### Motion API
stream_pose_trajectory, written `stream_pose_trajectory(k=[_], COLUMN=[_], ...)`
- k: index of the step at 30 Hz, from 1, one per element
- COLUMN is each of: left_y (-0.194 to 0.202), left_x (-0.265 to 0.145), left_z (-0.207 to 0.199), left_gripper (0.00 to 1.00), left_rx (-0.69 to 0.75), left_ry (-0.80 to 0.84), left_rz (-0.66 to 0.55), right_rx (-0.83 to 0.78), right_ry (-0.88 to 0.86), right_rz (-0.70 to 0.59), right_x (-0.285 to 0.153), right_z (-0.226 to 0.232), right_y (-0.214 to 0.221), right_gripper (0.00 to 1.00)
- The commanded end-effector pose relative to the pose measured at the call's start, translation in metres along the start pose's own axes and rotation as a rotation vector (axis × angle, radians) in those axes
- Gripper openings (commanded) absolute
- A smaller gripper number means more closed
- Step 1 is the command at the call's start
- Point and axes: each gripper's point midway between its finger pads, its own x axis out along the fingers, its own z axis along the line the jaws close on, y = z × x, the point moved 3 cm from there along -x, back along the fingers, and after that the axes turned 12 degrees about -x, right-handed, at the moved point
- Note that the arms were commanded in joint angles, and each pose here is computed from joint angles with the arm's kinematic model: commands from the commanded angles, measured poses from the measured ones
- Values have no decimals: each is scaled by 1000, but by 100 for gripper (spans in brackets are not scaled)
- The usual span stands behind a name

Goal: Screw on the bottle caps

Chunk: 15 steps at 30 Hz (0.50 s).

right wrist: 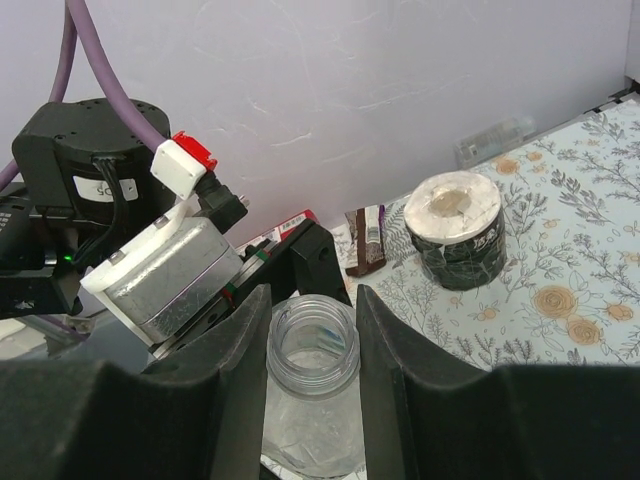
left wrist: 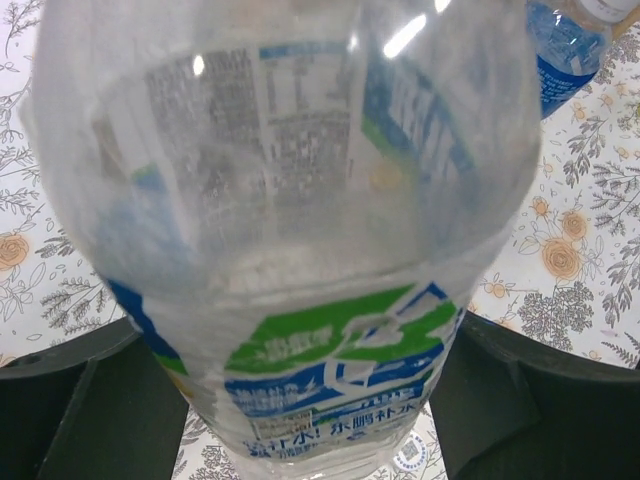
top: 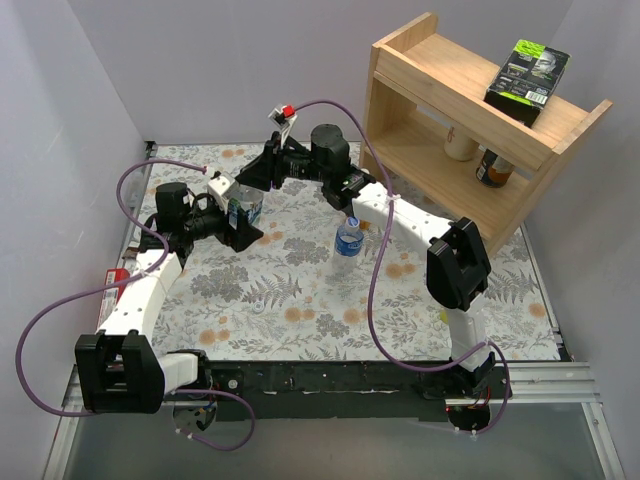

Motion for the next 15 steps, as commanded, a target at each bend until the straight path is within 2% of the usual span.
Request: stream_pose_trajectory(k=[1, 4, 7, 8, 10, 11, 12, 13, 15], left_y=[-5, -4, -6, -7, -10, -9, -10, -11, -14], left_x=[-5, -5, -4, -4, -4, -5, -6, -8, -11], left_z=[-6, -6, -7, -7, -6, -6, -6, -9, -14], left_gripper=[80, 80, 66, 47, 22, 14, 10, 10, 8], left_rx=[43, 42, 40, 40, 45, 47, 52, 61, 69], left_ry=[-8, -8, 5, 5, 5, 0, -3, -2, 9], left_rz=[-20, -19, -20, -20, -19, -16, -18, -25, -38], right_rx=[-91, -92, -88, -86, -83, -104, -164, -186, -231], right_ry=[9, 4, -20, -28, -31, -51, -62, -65, -80], right_rz=[-104, -111, -95, -90, -82, -83, -81, -76, -79], right_x=[-14, -13, -11, -12, -13, -16, -18, -23, -37], right_z=[12, 13, 17, 19, 20, 25, 26, 24, 28], right_y=[-49, -52, -46, -44, -41, -45, -46, -49, -66], right_gripper=[1, 1, 1, 1, 1, 9, 16, 32, 47])
